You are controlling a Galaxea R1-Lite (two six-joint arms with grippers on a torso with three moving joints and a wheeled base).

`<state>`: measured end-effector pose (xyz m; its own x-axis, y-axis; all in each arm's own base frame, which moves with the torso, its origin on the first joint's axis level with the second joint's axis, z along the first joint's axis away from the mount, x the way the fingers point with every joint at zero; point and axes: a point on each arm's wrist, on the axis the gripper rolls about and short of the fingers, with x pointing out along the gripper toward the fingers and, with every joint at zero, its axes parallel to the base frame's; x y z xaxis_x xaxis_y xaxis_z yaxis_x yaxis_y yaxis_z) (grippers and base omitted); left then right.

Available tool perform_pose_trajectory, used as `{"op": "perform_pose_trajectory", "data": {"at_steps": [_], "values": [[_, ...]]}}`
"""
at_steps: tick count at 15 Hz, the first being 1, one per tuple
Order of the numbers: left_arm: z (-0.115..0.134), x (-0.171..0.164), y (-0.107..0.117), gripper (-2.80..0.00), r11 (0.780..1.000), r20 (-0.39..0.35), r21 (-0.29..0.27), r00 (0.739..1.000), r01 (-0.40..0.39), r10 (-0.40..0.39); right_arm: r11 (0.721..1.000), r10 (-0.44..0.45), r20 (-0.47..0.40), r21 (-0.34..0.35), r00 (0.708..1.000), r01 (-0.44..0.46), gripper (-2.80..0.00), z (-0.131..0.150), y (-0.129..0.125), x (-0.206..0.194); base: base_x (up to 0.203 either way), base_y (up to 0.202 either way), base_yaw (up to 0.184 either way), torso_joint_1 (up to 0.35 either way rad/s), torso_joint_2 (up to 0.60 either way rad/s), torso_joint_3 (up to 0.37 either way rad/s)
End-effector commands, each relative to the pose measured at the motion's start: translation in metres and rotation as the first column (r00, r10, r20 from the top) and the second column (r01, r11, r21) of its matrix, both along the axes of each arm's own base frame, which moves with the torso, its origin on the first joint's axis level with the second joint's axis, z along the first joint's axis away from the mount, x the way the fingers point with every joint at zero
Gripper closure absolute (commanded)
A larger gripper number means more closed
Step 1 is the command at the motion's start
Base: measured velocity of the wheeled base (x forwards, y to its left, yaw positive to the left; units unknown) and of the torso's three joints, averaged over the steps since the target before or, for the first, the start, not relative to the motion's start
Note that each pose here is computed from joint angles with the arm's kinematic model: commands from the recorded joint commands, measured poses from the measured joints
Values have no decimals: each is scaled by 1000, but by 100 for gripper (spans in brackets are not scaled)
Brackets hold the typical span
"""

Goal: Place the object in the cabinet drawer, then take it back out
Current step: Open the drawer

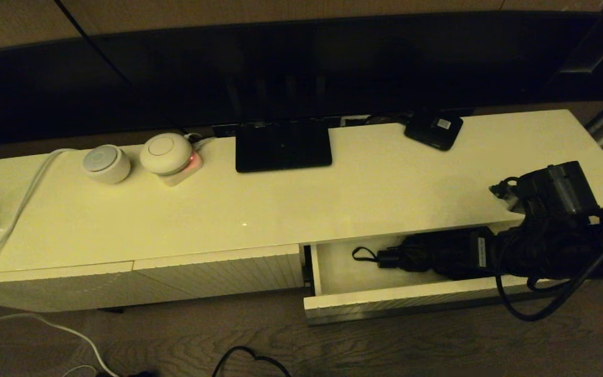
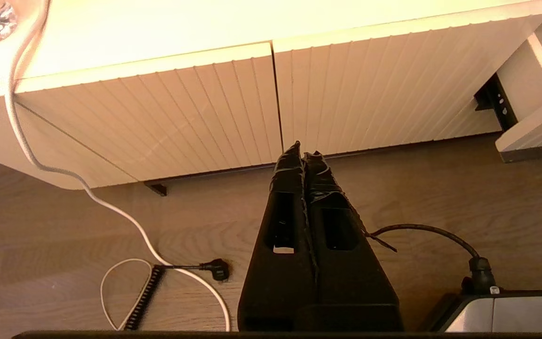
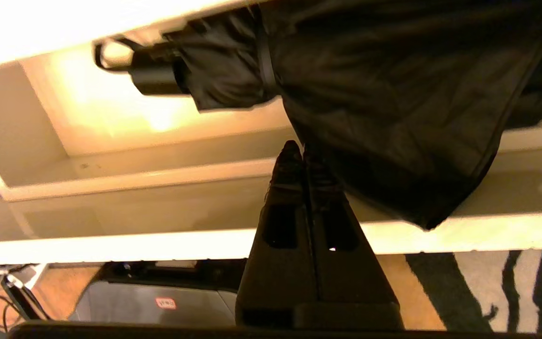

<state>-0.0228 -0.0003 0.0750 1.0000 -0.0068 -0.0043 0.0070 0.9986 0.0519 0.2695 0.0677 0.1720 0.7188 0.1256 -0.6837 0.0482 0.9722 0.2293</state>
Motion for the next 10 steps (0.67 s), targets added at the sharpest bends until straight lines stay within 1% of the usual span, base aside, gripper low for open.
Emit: {"op": "perform_pose_trajectory", "data": {"at_steps": [1, 5, 10], "values": [[-1, 0, 0, 0, 1000, -3, 2, 1000, -1, 1, 1000, 2, -29, -9, 1000, -2, 0, -8, 0, -1, 0, 0, 0, 0, 0, 0], [-1, 0, 0, 0, 1000, -3, 1, 1000, -1, 1, 1000, 20, -85, -22, 996, -22, 0, -21, 4, -4, 0, 0, 0, 0, 0, 0], [-1, 0, 0, 0, 1000, -3, 2, 1000, -1, 1, 999, 28, -121, -33, 992, -32, 0, -27, 6, -6, 0, 0, 0, 0, 0, 0]]}}
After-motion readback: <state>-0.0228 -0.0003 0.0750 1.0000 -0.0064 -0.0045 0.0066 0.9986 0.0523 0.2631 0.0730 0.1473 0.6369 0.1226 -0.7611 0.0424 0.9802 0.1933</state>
